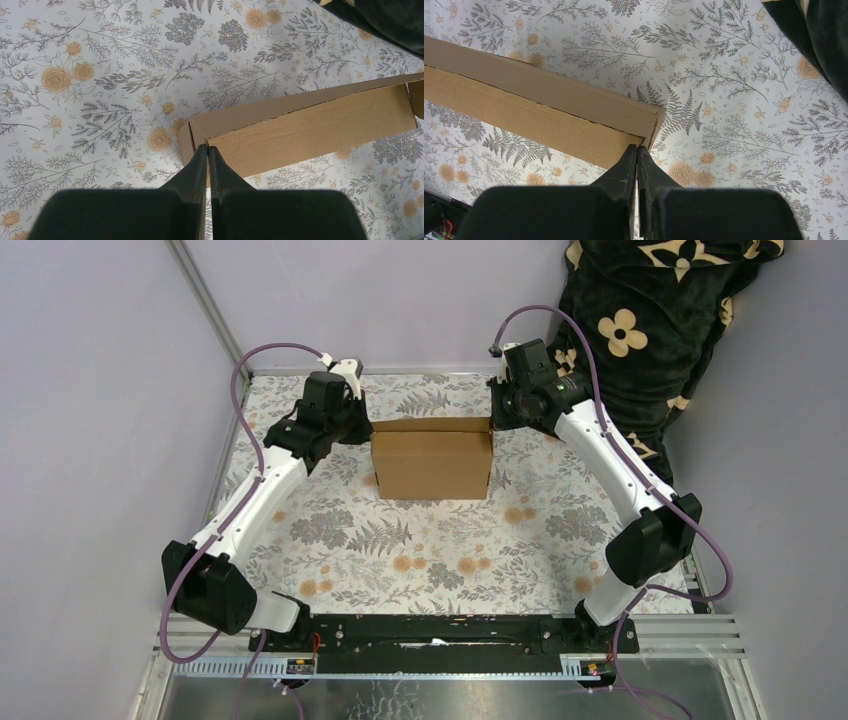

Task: Fold the paper box

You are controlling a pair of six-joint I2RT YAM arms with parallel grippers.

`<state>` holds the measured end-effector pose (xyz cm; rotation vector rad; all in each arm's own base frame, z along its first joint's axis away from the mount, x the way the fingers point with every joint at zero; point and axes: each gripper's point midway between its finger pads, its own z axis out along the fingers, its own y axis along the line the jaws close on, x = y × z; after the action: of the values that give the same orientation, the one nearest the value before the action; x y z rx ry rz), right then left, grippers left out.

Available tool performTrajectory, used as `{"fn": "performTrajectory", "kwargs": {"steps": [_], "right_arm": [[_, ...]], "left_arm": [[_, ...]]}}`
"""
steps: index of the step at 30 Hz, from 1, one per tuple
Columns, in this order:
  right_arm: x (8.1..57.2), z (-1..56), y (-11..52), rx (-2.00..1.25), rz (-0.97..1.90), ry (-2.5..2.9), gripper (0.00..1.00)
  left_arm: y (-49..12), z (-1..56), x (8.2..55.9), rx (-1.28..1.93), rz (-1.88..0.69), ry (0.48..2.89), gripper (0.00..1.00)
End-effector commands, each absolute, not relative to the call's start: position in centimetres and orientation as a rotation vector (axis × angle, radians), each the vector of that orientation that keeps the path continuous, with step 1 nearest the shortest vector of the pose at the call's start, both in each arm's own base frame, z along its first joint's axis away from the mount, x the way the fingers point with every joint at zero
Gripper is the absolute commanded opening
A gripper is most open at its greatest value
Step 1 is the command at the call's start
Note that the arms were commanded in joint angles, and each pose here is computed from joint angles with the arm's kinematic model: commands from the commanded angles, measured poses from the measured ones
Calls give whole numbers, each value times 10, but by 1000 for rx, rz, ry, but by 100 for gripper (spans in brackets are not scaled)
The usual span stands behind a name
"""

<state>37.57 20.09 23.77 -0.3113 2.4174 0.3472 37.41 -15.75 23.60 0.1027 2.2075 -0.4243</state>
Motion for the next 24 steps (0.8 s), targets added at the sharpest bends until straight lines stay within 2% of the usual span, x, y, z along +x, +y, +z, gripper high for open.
{"fn": "performTrajectory", "kwargs": {"steps": [1, 24], "right_arm": [[370, 268, 247, -367, 580, 2336, 4], [369, 262, 247, -363, 577, 2368, 3]], "left_arm": [[-189, 233, 362, 176, -569, 2239, 5], [-190, 231, 363, 181, -573, 2249, 6]]}}
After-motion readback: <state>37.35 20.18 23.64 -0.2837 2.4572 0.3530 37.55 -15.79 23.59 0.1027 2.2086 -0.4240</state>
